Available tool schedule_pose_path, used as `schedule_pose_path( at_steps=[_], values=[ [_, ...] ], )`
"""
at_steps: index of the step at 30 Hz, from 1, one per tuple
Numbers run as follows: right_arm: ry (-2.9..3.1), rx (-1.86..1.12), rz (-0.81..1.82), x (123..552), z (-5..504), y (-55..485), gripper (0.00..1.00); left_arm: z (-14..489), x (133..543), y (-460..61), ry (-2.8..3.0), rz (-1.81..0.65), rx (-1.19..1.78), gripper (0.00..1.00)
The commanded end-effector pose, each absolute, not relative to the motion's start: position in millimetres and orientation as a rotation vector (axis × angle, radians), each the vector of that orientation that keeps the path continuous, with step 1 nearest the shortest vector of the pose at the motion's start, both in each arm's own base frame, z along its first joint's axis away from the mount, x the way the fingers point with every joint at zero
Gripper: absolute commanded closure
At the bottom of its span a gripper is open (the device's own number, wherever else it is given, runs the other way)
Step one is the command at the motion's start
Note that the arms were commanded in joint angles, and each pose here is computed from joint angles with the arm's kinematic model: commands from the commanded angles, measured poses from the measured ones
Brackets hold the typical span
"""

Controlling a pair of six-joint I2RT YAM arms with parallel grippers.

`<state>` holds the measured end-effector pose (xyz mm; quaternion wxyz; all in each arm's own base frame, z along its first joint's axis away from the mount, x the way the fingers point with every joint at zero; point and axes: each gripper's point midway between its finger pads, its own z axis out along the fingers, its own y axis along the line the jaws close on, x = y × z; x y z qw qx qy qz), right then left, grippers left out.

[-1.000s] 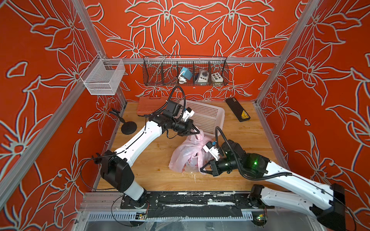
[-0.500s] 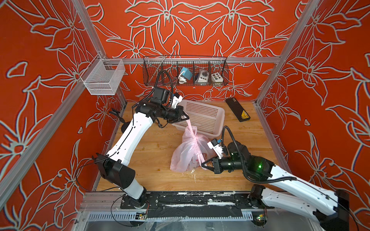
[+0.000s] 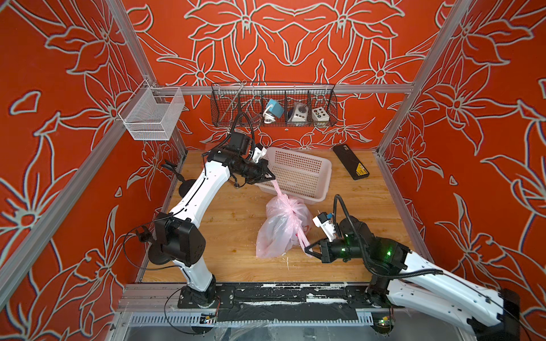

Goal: Place the pineapple into a plastic bag & tie a knot
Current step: Tie the plastic bag at the center of the board, then reset both arms

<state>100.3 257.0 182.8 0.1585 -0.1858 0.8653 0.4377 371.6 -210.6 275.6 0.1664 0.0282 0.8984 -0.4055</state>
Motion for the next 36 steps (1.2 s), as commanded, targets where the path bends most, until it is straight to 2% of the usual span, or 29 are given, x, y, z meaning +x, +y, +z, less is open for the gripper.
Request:
schedule_pose_path(
  at_steps=[1,2,3,4,5,6,7,8,10,14,17,21,24,27,29,36],
  values=[
    [2.650,-0.627,1.064,85.2,165.4,236.1,1.00,322.9,395.8,-193.7,2.300,-1.129,0.104,1.00],
    [2.636,-0.632,1.024,91.3,171.7,235.5,1.00,323.6,390.9,-196.2,2.299,-1.163,0.109,1.00],
    [2.617,-0.642,0.997,96.2,178.7,235.4,1.00,324.2,386.8,-197.2,2.301,-1.183,0.110,0.92],
    [2.599,-0.651,0.984,99.9,185.2,236.1,0.96,324.3,384.2,-196.7,2.305,-1.187,0.101,0.72],
    [2.572,-0.658,0.977,103.7,193.9,236.6,0.84,324.7,381.4,-195.1,2.306,-1.184,0.093,0.52],
    [2.539,-0.666,0.973,107.5,204.2,237.0,0.67,324.5,379.5,-192.8,2.309,-1.162,0.086,0.36],
    [2.511,-0.669,0.956,111.4,213.5,235.6,0.50,325.4,377.8,-189.6,2.310,-1.135,0.080,0.05],
    [2.479,-0.659,0.928,116.8,224.0,232.2,0.38,327.1,376.5,-185.5,2.310,-1.096,0.078,0.01],
    [2.424,-0.641,0.860,126.1,241.8,222.6,0.24,332.8,373.7,-176.2,2.310,-1.012,0.074,0.00],
    [2.297,-0.500,0.603,157.4,283.6,183.4,0.09,353.0,371.1,-149.6,2.275,-0.800,0.046,0.00],
    [2.134,-0.291,0.321,191.1,322.2,136.0,0.02,368.3,372.0,-122.6,2.175,-0.607,0.008,0.01],
    [1.708,-0.278,0.069,222.1,376.1,110.3,0.04,383.7,367.6,-108.1,1.886,-0.533,0.030,0.00],
    [1.437,-0.118,-0.259,245.3,399.1,72.4,0.02,366.1,364.6,-85.9,1.709,-0.384,0.022,0.00],
    [1.535,-0.018,-0.437,284.9,351.1,27.1,0.06,294.5,373.0,-39.4,1.793,-0.133,-0.078,0.02],
    [1.670,0.046,-0.480,302.6,295.8,-2.2,0.07,243.6,366.4,-16.9,1.857,-0.044,-0.111,0.02],
    [1.861,0.110,-0.487,322.5,161.1,-35.5,0.06,142.0,337.2,17.9,1.957,0.121,-0.192,0.02]
  ],
)
